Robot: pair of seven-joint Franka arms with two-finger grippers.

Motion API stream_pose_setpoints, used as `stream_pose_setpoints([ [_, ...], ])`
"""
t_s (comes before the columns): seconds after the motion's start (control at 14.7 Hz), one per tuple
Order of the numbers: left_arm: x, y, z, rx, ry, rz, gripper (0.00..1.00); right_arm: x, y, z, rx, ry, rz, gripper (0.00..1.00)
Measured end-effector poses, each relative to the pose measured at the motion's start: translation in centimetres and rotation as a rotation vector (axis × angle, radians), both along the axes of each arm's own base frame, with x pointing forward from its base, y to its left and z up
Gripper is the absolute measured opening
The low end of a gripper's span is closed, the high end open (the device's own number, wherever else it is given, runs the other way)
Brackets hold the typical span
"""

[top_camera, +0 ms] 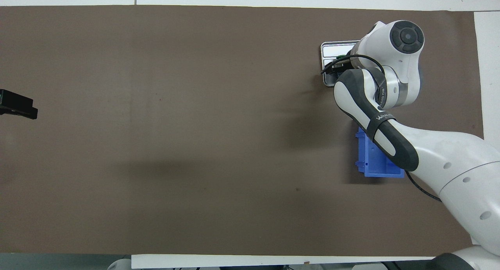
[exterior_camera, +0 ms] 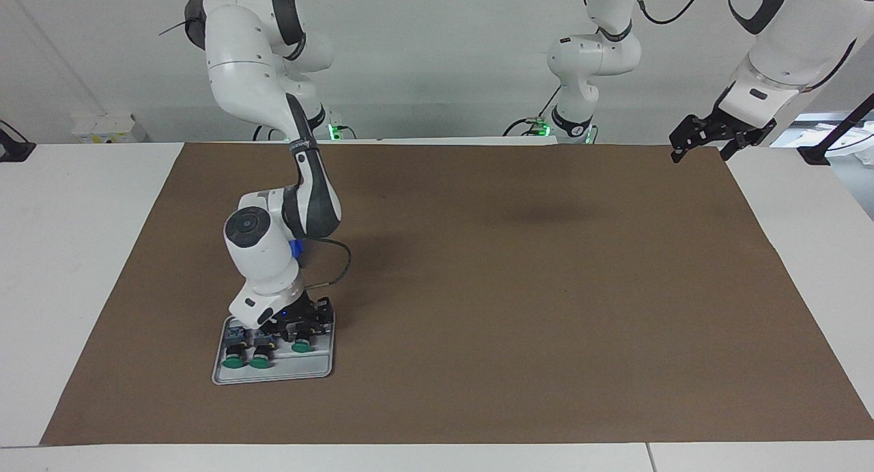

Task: Place and press button with both arms
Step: 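Grasp the green-capped part in the tray with the right gripper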

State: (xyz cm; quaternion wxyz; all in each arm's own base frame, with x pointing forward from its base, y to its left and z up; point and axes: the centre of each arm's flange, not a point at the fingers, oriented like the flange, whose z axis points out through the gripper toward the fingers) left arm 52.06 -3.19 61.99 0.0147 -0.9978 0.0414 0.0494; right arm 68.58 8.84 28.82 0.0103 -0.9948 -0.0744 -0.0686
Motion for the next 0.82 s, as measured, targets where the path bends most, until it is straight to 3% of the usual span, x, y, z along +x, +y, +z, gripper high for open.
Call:
stream_pose_setpoints([
  [0.27,0.01,0.00,0.05,0.000,-0.003,0.000,1.00,0.07,-0.49,0.19,0.000,-0.003,-0.007,0.75],
  [0.75,0.02,-0.02,0.12,0.000,-0.007,0.000,1.00,-0.09,-0.44,0.06,-0.001,0.011,-0.006,0.75],
  [0.82,0.05,-0.06,0.15,-0.001,-0.010,-0.001,1.00,-0.23,-0.45,-0.03,-0.002,0.027,-0.007,0.70],
])
